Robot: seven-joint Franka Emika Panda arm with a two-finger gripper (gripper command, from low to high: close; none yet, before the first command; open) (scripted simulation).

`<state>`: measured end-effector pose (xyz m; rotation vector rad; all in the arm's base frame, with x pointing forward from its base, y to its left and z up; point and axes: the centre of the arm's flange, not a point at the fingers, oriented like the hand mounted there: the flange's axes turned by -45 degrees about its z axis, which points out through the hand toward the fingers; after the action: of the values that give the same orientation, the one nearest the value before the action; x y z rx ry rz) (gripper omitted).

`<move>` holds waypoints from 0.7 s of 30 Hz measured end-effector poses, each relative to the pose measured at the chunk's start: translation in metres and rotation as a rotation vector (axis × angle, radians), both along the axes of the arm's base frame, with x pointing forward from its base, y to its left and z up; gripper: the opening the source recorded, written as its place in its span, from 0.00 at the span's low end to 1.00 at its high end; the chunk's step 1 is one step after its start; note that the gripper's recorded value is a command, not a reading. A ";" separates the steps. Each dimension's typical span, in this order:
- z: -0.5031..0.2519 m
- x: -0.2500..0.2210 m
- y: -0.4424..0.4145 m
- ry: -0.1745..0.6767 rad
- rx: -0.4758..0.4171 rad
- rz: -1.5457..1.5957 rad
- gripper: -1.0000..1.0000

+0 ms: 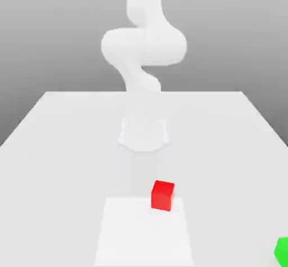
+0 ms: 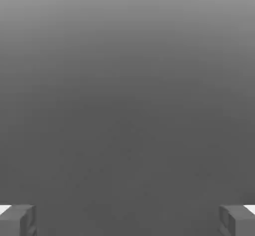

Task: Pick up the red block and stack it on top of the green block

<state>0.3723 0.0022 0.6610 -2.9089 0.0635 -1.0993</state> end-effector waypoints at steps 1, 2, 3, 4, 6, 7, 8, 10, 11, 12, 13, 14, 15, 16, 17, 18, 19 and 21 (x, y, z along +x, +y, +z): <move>-0.025 0.011 0.002 0.038 0.015 -0.008 0.50; -0.050 0.020 0.004 0.075 0.029 -0.016 0.50; -0.074 0.027 0.006 0.112 0.041 -0.025 0.50; -0.099 0.033 0.009 0.150 0.051 -0.033 0.50; -0.149 0.040 0.015 0.224 0.069 -0.052 0.50; -0.174 0.041 0.018 0.262 0.076 -0.063 0.50; -0.199 0.040 0.021 0.300 0.081 -0.073 0.50; -0.250 0.035 0.027 0.378 0.089 -0.096 0.50; -0.275 0.030 0.030 0.418 0.091 -0.109 0.50; -0.300 0.023 0.033 0.459 0.091 -0.123 0.50; -0.326 0.014 0.036 0.501 0.090 -0.137 0.50; -0.351 0.003 0.038 0.544 0.087 -0.153 0.50; -0.377 -0.009 0.040 0.588 0.083 -0.170 0.50; -0.403 -0.020 0.042 0.628 0.078 -0.186 0.50; -0.428 -0.029 0.043 0.663 0.074 -0.200 0.50; -0.452 -0.037 0.045 0.692 0.070 -0.211 0.50; -0.468 -0.041 0.045 0.706 0.069 -0.217 0.50; -0.489 -0.045 0.045 0.717 0.069 -0.221 0.50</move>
<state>0.3272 0.0474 0.1717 -3.1104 0.4303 -0.0071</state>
